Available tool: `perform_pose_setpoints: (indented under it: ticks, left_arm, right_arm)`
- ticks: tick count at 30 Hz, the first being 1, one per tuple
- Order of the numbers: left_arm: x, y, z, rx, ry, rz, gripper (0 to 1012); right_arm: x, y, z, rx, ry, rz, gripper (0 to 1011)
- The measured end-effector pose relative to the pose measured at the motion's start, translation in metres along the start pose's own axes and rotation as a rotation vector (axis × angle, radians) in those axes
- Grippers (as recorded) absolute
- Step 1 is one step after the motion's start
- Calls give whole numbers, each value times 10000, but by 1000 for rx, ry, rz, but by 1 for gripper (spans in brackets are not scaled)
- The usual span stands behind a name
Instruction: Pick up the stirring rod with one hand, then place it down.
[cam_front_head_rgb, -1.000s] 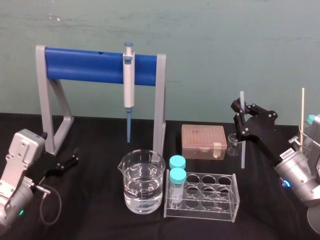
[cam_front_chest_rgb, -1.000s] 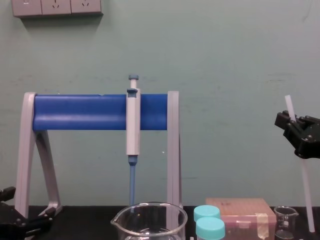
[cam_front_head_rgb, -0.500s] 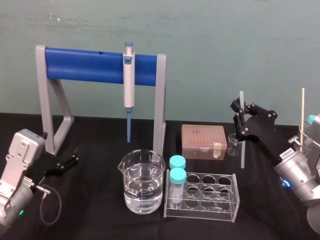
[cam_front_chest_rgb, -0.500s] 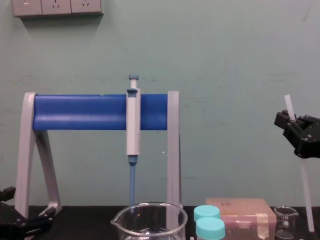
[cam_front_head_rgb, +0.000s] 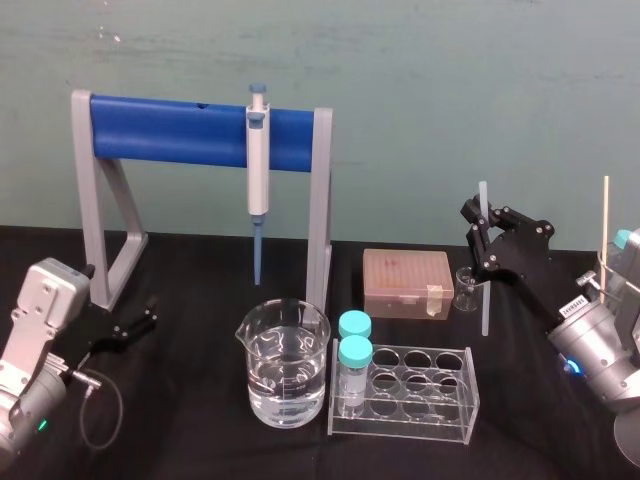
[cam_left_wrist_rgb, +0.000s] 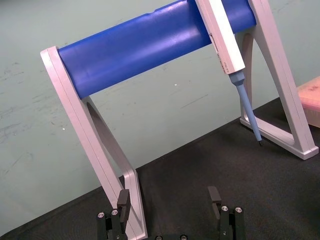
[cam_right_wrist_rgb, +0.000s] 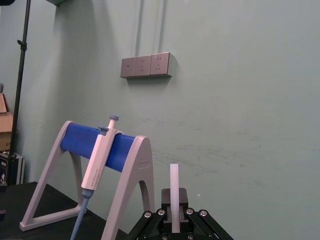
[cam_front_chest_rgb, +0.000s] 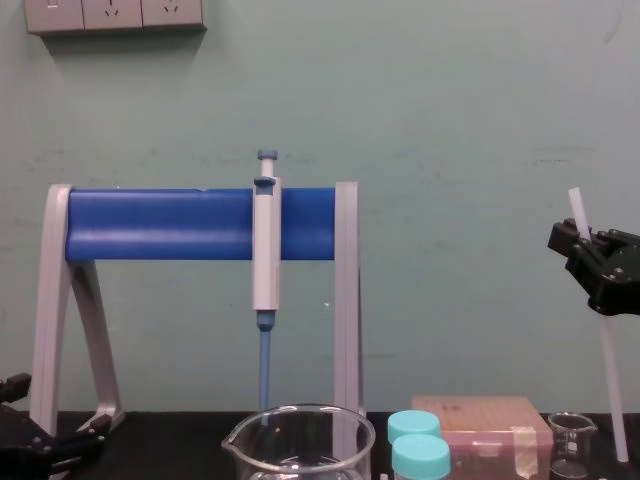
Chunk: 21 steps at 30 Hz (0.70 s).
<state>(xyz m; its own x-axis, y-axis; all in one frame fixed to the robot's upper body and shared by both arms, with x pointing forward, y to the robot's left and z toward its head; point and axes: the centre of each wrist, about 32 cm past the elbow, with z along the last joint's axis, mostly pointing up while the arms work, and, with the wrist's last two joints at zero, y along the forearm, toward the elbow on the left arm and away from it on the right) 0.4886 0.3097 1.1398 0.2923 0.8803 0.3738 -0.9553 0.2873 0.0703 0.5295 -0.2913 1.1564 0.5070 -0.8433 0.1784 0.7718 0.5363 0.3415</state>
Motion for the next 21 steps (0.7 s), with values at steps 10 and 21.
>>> perform_pose_setpoints:
  ticks: [10,21]
  left_arm:
    - [0,0,0,0,0,0,1001]
    - [0,0,0,0,0,0,1000]
  right_arm:
    - [0,0,1,1,0,1,70]
    - [0,0,0,1,0,1,70]
